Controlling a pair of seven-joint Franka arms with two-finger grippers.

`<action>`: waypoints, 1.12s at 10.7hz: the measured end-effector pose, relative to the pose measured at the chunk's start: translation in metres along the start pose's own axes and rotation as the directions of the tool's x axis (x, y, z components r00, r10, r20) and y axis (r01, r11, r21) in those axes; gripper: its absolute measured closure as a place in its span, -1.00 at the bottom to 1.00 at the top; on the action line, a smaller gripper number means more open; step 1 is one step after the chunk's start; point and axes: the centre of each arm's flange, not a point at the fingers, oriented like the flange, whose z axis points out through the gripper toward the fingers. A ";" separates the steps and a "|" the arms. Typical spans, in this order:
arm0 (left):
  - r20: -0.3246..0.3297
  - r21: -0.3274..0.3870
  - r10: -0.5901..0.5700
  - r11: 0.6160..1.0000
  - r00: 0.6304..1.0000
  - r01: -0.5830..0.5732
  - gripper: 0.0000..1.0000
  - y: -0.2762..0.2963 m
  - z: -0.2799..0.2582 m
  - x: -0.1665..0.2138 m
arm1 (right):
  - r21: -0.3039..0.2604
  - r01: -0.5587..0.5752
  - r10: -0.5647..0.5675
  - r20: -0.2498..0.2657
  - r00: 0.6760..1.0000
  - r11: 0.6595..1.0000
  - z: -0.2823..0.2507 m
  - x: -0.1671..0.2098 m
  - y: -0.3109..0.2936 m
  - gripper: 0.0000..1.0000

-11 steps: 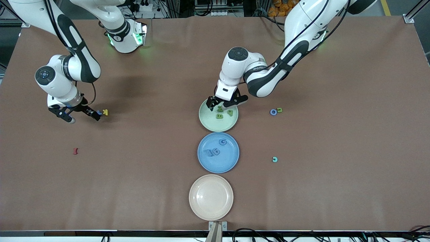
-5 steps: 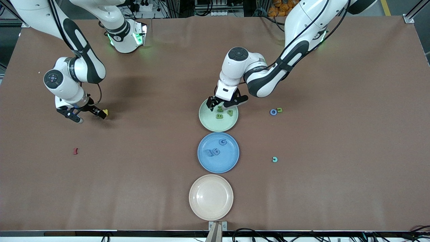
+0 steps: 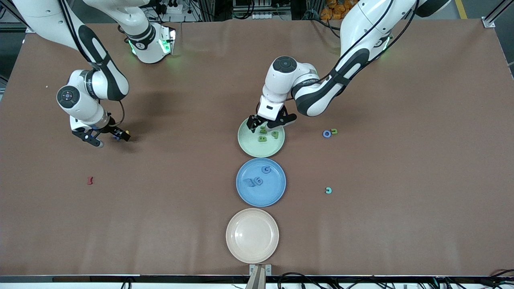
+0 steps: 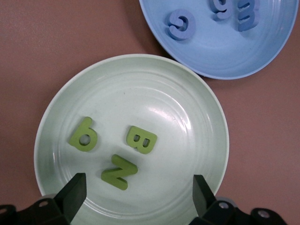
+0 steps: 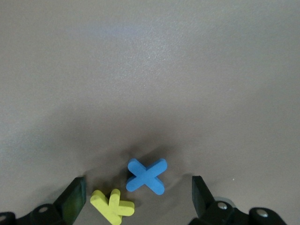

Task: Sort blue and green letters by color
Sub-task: 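Lower the right gripper onto the blue x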

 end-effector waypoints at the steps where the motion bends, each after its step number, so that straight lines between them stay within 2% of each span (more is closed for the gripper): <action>1: 0.000 0.000 0.000 1.000 1.000 0.000 -1.00 0.000 0.000 0.000 | -0.001 0.002 -0.002 0.003 1.000 1.000 0.002 -0.001 -0.001 -1.00; 11: 0.001 0.001 0.003 1.000 1.000 -0.003 -1.00 0.000 0.000 -0.002 | -0.003 0.026 -0.026 0.005 1.000 1.000 0.004 0.004 0.011 -1.00; 12: 0.001 0.001 0.003 1.000 1.000 -0.003 -1.00 0.000 0.000 -0.002 | -0.003 0.027 -0.027 0.005 1.000 1.000 0.004 0.004 0.011 -0.90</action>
